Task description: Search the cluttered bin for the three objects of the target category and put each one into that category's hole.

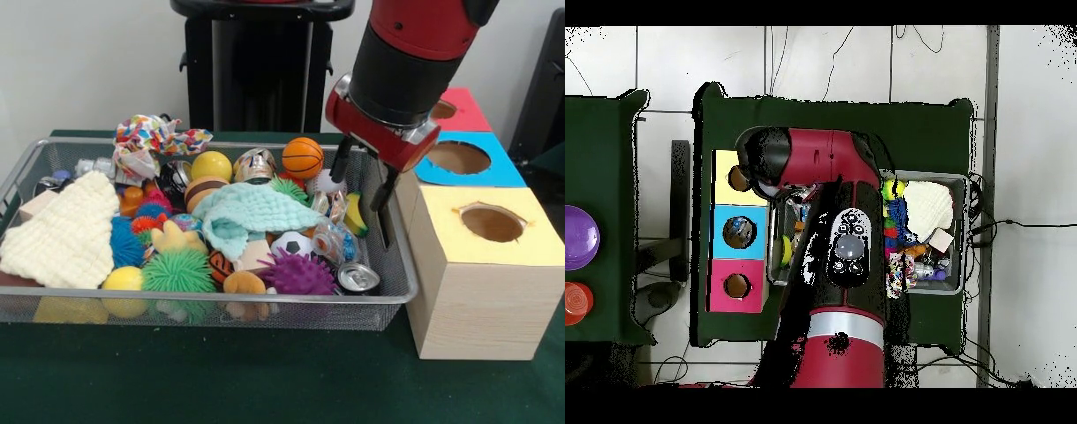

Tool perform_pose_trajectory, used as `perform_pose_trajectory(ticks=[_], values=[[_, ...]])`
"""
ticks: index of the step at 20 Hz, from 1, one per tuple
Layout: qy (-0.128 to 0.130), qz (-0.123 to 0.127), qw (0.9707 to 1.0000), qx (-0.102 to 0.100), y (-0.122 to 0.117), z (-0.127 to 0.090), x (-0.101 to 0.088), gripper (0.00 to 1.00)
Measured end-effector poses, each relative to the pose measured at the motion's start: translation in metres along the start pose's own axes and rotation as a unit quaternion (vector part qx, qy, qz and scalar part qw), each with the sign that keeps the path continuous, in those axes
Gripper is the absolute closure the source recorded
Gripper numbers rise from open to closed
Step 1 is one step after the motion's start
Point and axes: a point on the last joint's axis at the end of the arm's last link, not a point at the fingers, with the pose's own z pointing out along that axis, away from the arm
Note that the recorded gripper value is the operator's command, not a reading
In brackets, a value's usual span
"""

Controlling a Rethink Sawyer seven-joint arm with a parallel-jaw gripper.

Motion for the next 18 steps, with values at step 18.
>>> perform_pose_trajectory(ticks=[18], values=[[-0.075,0.062,0.9948,0.032,-0.008,-0.007,0.028,0.0]])
